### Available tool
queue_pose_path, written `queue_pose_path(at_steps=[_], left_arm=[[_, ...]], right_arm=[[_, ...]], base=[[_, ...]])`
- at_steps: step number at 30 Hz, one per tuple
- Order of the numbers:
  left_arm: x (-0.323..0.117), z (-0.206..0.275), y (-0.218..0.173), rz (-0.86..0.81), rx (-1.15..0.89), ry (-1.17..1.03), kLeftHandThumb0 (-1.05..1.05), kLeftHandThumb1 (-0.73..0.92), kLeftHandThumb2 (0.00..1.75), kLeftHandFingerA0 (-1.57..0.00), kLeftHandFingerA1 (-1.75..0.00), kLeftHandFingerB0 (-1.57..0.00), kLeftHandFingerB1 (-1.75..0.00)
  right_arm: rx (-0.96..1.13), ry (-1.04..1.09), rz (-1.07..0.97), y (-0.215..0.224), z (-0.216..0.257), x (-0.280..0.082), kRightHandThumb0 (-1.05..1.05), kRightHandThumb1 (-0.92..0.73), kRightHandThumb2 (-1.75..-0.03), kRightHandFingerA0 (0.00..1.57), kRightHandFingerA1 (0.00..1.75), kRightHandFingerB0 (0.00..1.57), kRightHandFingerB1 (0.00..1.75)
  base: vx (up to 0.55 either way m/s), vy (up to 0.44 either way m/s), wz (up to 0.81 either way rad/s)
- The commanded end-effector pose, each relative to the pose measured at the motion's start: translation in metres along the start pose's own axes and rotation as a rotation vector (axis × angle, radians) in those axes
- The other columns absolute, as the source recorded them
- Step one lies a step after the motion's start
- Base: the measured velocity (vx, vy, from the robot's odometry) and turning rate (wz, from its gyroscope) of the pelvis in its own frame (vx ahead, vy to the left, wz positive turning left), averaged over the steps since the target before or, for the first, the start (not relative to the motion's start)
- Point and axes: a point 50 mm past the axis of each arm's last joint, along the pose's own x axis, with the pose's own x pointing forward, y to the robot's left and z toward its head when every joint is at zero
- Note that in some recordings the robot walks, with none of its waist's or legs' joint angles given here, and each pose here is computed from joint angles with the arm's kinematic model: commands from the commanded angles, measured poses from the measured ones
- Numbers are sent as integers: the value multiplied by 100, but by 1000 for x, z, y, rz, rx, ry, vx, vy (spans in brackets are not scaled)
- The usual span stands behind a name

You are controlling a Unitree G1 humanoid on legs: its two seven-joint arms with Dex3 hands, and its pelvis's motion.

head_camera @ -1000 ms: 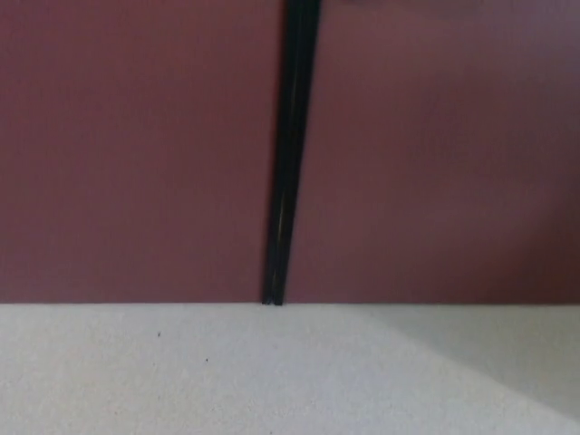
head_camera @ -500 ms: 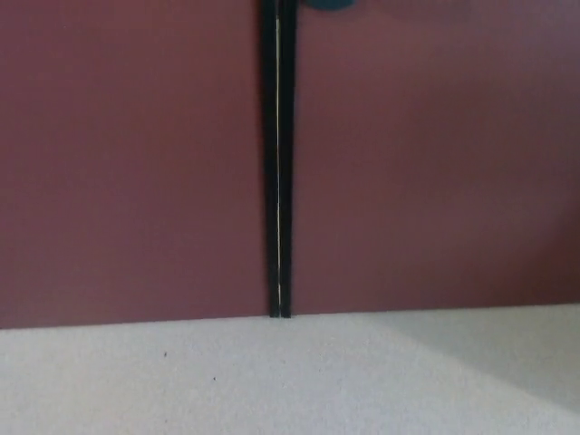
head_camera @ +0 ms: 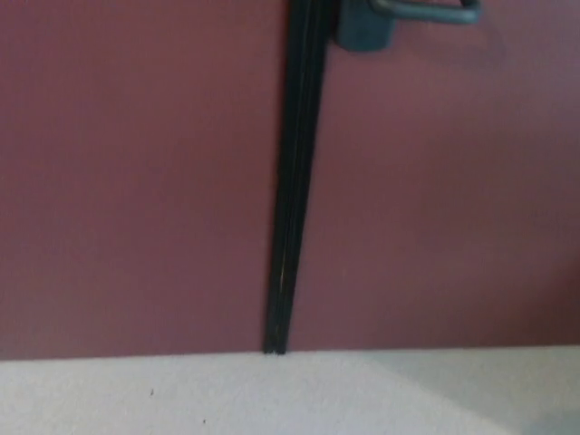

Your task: The robot walks towards the door handle and put its right hand on it and twist the handle

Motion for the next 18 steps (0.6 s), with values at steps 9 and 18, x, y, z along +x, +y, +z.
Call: queue_pose_path(at_steps=[9, 18], left_arm=[[0, -4, -2, -8, 19, 17, -9, 72, 60, -52, -46, -40, -38], [-1, -5, -3, -15, 41, 14, -8, 72, 60, -52, -45, -41, -39]], right_arm=[[-19, 18, 18, 0, -5, -1, -34, -56, -74, 71, 57, 49, 48], [-25, 20, 14, -1, -5, -1, -35, -56, -74, 73, 58, 50, 49]], base=[[239, -27, 9], [340, -64, -9]])
